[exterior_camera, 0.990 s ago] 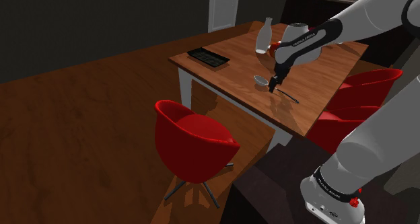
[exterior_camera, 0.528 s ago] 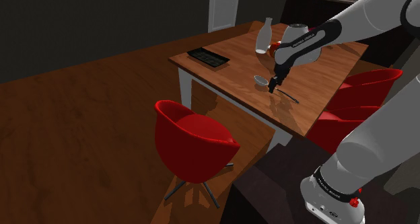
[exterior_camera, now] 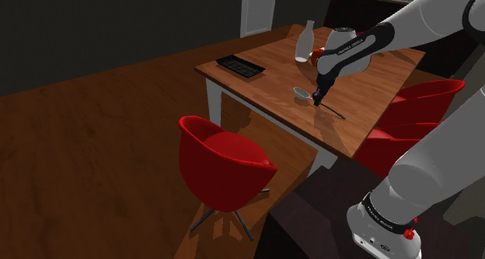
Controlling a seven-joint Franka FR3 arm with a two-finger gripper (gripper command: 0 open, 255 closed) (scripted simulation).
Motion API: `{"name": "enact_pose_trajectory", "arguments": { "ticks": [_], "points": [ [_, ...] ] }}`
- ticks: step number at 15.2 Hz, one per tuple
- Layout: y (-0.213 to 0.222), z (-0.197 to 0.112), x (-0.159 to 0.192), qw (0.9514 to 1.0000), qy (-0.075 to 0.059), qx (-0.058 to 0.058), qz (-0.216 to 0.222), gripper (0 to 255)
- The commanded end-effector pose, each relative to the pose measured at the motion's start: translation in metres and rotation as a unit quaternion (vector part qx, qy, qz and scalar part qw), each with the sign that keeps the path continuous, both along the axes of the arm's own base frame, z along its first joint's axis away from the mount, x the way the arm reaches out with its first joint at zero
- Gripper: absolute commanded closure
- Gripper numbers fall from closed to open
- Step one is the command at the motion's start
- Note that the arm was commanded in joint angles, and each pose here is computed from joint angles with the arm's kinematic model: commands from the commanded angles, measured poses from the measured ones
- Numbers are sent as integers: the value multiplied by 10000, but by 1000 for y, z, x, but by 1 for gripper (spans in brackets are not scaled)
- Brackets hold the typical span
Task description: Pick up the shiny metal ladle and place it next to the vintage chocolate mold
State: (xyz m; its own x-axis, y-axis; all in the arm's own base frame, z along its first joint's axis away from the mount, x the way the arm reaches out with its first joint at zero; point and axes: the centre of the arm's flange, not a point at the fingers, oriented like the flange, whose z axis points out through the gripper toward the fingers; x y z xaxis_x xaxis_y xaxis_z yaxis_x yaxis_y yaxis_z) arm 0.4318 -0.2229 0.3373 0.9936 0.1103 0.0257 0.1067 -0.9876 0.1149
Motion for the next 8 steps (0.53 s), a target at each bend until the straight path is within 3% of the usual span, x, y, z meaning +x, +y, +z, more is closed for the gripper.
{"name": "enact_pose_trajectory", "arguments": {
  "ticks": [1,8],
  "points": [
    [0,0,0,10000,0,0,0,255],
    [0,32,0,10000,0,0,0,255]
  ]
}}
